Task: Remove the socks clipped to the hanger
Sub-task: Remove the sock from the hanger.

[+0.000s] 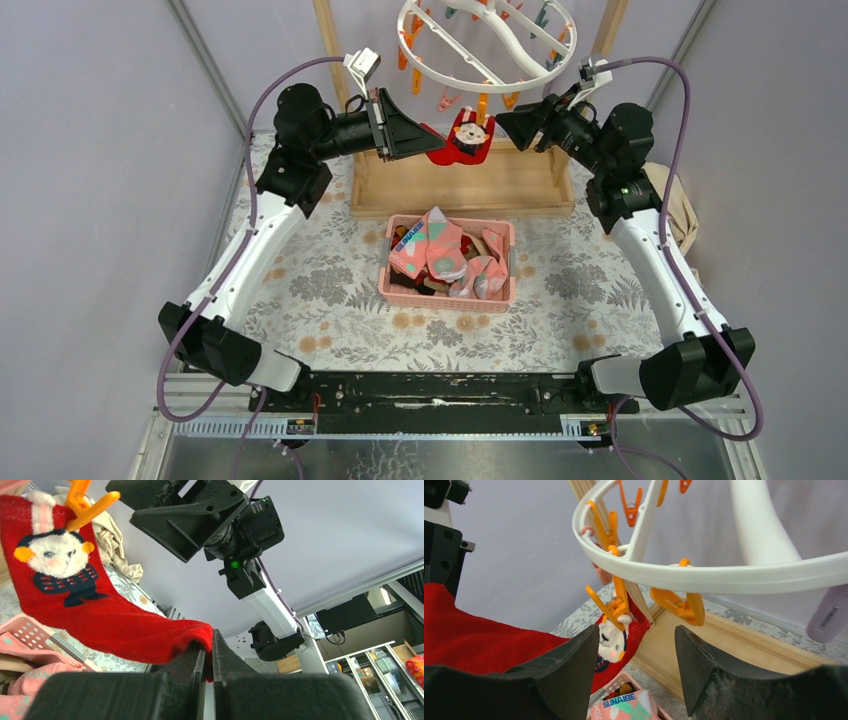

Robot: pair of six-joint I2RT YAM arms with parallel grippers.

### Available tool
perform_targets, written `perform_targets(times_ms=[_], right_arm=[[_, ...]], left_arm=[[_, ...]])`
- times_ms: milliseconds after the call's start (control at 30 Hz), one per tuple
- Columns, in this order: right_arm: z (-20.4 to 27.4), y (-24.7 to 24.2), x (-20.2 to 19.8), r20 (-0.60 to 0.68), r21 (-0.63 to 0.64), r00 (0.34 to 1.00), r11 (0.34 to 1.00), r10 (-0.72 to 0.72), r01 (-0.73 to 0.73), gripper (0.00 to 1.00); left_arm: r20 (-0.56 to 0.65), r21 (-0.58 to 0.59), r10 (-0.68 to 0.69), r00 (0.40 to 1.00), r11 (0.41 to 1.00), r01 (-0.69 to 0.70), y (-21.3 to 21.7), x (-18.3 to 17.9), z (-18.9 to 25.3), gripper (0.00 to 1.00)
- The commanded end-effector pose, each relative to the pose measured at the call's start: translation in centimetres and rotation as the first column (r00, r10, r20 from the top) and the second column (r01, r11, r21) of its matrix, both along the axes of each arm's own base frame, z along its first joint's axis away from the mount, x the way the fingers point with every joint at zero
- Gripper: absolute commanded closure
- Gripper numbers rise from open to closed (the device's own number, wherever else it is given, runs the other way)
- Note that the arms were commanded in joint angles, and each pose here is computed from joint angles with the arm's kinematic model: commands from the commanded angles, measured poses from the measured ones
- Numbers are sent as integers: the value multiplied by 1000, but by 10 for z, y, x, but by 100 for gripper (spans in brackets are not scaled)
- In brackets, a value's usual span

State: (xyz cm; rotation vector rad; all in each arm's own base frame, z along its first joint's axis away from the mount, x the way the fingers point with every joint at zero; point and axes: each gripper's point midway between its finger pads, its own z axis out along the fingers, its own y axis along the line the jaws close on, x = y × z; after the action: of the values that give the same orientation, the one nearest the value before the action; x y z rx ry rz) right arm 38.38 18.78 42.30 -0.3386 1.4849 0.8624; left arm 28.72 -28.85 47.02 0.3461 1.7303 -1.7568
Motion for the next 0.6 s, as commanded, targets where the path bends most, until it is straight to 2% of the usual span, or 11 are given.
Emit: perform_targets(times_ms=[0,233,567], right_arm=[[21,12,-4,78,41,994,996,73,-76,36],[27,33,-11,99,43,981,984,166,-171,37],[22,33,4,79,48,993,994,93,-97,36]], left_arm=[[55,-7,-29,998,1000,29,0,-10,17,92],[61,-6,-31,998,999,32,0,-12,21,92],[72,-7,-36,997,999,37,-1,-16,26,92]])
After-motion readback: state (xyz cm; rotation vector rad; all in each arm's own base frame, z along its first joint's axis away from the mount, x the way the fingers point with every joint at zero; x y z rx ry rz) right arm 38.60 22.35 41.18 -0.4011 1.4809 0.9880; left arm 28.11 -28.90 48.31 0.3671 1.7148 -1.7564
